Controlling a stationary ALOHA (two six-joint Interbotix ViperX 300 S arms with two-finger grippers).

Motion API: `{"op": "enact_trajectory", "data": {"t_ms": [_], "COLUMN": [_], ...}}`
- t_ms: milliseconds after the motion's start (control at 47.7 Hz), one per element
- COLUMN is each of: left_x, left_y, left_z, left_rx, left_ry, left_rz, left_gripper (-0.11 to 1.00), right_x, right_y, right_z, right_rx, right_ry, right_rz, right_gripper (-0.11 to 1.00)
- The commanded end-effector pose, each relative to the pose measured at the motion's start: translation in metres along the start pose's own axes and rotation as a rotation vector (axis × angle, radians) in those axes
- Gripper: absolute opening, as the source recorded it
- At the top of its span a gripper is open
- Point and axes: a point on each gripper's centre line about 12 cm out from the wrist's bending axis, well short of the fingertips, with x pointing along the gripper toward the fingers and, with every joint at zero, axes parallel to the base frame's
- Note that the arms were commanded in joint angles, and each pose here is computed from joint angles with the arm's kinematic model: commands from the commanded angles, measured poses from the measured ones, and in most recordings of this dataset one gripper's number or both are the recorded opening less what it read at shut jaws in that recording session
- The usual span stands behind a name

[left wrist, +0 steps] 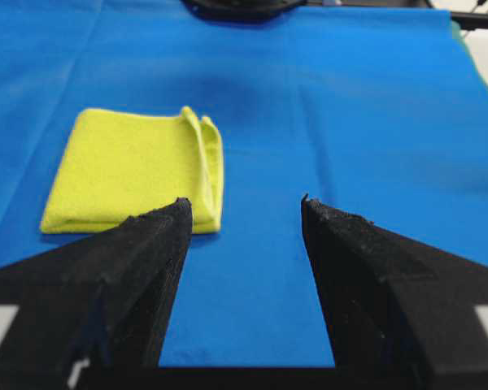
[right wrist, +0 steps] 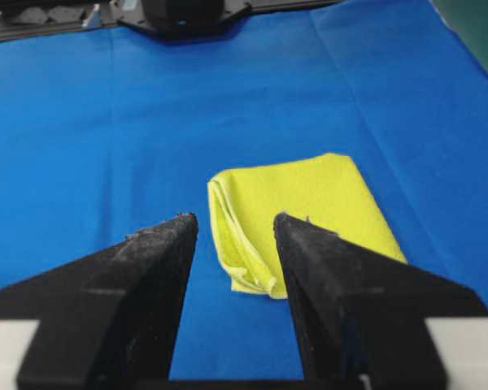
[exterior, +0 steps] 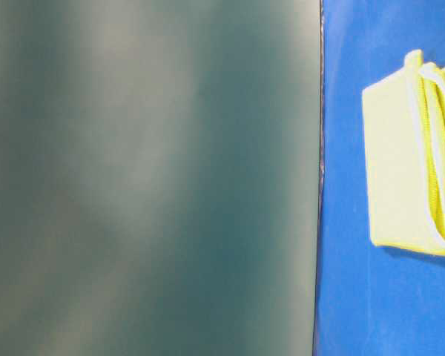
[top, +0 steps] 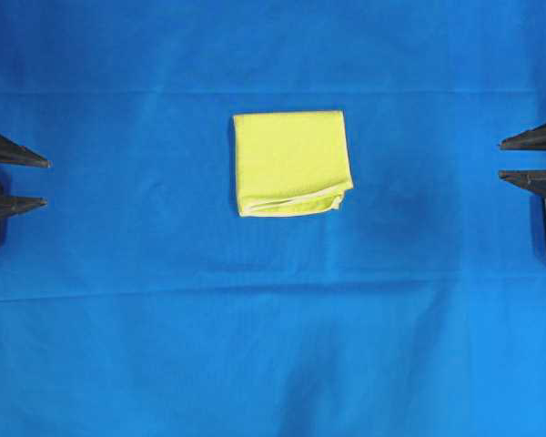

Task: Fold a vertical towel.

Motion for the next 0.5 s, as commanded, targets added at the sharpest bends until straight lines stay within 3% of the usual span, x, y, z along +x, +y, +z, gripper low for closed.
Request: {"op": "enact_trajectory", "data": {"t_ms": [0,483], "left_x": [0.0002,0.0002], "left_y": [0.0002,0.0002], "left_z": [0.0054,0.0054], "left_rx": [0.000,0.000], "left_ry": [-0.011,-0.011], "left_rz": [0.003,0.003], "left_gripper": [0.54,0.54], "right_x": [0.0012,0.0012], "right_y": [-0.0002,-0.0002], "right_z": [0.0033,0.0031], "right_rx": [0.002,-0.001], "right_ry": [-0.002,0.000], "right_rz": [-0.003,-0.003], "right_gripper": [0.50,0.50]}}
